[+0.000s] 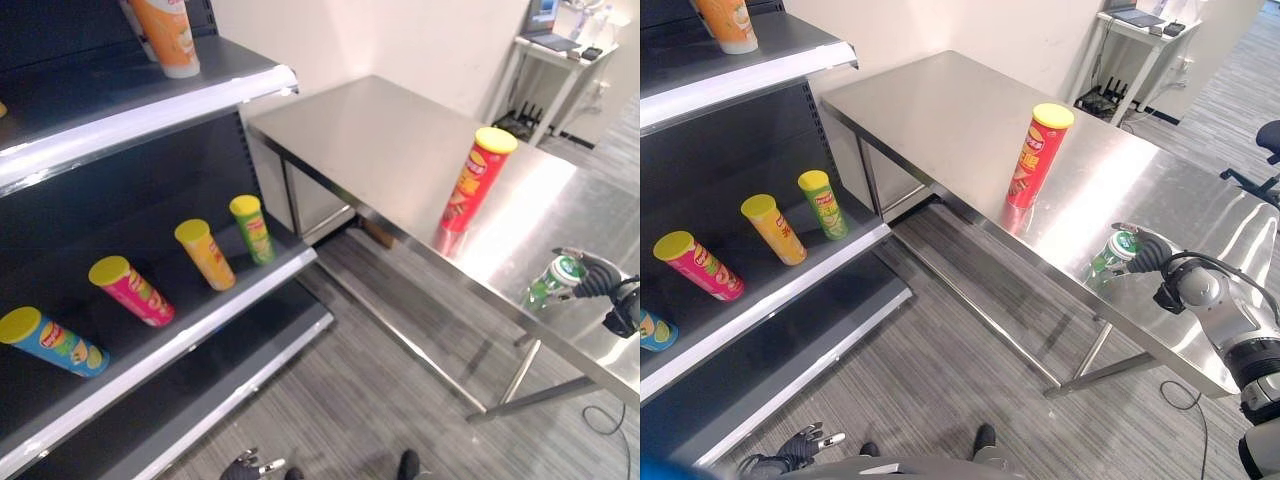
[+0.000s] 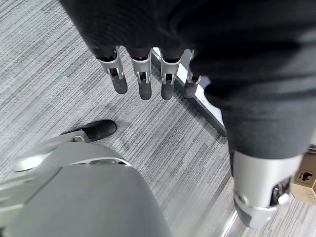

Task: Put the goods on the table back onto the shelves and tidy them up.

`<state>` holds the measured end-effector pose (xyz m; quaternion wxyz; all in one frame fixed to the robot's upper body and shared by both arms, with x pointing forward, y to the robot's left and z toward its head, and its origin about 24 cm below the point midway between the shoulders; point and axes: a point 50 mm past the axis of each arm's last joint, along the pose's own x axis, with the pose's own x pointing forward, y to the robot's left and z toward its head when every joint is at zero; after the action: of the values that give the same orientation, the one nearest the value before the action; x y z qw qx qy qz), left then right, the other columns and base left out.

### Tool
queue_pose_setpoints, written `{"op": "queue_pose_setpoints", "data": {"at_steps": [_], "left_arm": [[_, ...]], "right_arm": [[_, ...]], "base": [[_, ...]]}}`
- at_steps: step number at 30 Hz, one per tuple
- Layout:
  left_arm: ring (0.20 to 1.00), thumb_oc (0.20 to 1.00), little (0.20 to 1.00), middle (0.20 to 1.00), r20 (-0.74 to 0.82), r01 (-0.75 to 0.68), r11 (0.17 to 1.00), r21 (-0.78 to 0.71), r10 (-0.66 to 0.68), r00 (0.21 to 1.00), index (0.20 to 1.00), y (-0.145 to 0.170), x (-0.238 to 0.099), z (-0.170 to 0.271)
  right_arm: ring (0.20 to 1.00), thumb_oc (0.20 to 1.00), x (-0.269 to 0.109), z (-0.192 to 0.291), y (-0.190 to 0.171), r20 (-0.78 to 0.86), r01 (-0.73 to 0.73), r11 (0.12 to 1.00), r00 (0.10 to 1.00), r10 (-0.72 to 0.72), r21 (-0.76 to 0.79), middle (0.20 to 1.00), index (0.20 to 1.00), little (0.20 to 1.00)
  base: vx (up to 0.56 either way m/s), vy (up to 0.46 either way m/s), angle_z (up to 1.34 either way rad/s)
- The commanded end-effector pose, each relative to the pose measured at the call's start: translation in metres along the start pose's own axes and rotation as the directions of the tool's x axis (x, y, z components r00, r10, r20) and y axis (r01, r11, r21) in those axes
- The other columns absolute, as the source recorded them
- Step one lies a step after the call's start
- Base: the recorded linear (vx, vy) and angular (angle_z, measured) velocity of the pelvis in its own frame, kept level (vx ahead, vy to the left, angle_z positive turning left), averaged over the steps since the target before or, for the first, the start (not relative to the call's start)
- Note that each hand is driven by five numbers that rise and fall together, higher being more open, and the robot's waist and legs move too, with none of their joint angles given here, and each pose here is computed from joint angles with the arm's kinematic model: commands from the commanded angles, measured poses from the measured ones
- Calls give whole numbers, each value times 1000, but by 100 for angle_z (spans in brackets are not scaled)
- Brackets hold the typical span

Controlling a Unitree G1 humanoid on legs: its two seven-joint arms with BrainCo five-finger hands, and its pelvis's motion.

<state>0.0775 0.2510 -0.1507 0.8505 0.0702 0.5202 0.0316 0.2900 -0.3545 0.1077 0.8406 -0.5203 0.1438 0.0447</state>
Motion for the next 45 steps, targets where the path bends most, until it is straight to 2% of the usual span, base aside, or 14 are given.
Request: {"op": "queue_pose_setpoints", "data": {"at_steps": [1,2,3,4,17,22,25,26,29,34,40,45], "left_arm": [[1000,1000,1000,1000,62,-14,1000,10,13,998,1000,4,5,20],[1000,1000,1000,1000,62,-14,1000,11,13,998,1000,3,5,20],[1000,1000,1000,1000,62,-14,1000,13,13,998,1000,3,5,20],[1000,1000,1000,1000,62,-14,1000,13,13,998,1000,3,5,20],[1000,1000,1000,1000,68,-15,1000,17,14,998,1000,5,5,21],[1000,1000,1000,1000,93,-30,1000,0,29,995,1000,7,5,26],[1000,1000,1000,1000,100,-39,999,-14,40,994,1000,9,5,26],[1000,1000,1000,1000,100,-45,999,-27,47,994,1000,10,4,25],[1000,1000,1000,1000,102,-47,998,-34,50,993,1000,10,4,25],[1000,1000,1000,1000,105,-56,997,-49,61,993,1000,13,2,23],[1000,1000,1000,1000,126,-73,996,-41,78,989,1000,19,1,28],[1000,1000,1000,1000,150,-105,993,-58,113,982,1000,28,0,34]], "right_arm": [[787,787,10,20,-30,54,105,994,993,-103,-24,787,787,787],[373,373,10,19,-29,47,98,995,994,-97,-32,373,373,373],[241,241,10,18,-28,43,95,995,995,-94,-37,241,241,241],[200,200,9,17,-28,39,91,995,995,-90,-40,200,200,200],[200,200,5,18,-32,53,98,994,994,-95,-48,200,200,200],[200,200,-14,42,-65,203,252,967,949,-241,-28,200,200,200],[200,200,-34,56,-90,291,360,933,895,-337,-27,200,200,200],[200,200,-49,66,-109,343,436,899,850,-401,-30,200,200,200],[200,200,-62,76,-122,395,494,869,803,-446,-22,200,200,200],[200,200,-104,110,-152,553,650,760,635,-539,-4,200,200,200],[200,200,-134,152,-164,711,730,683,472,-522,17,200,200,200],[200,200,-145,173,-168,776,748,662,392,-495,45,200,200,200]], "base": [[0,0,0],[0,0,0],[0,0,0],[0,0,0],[0,0,0],[0,0,0],[0,0,0],[0,0,0],[0,0,0],[0,-4,-1],[-9,-27,0],[-27,-76,7]]}}
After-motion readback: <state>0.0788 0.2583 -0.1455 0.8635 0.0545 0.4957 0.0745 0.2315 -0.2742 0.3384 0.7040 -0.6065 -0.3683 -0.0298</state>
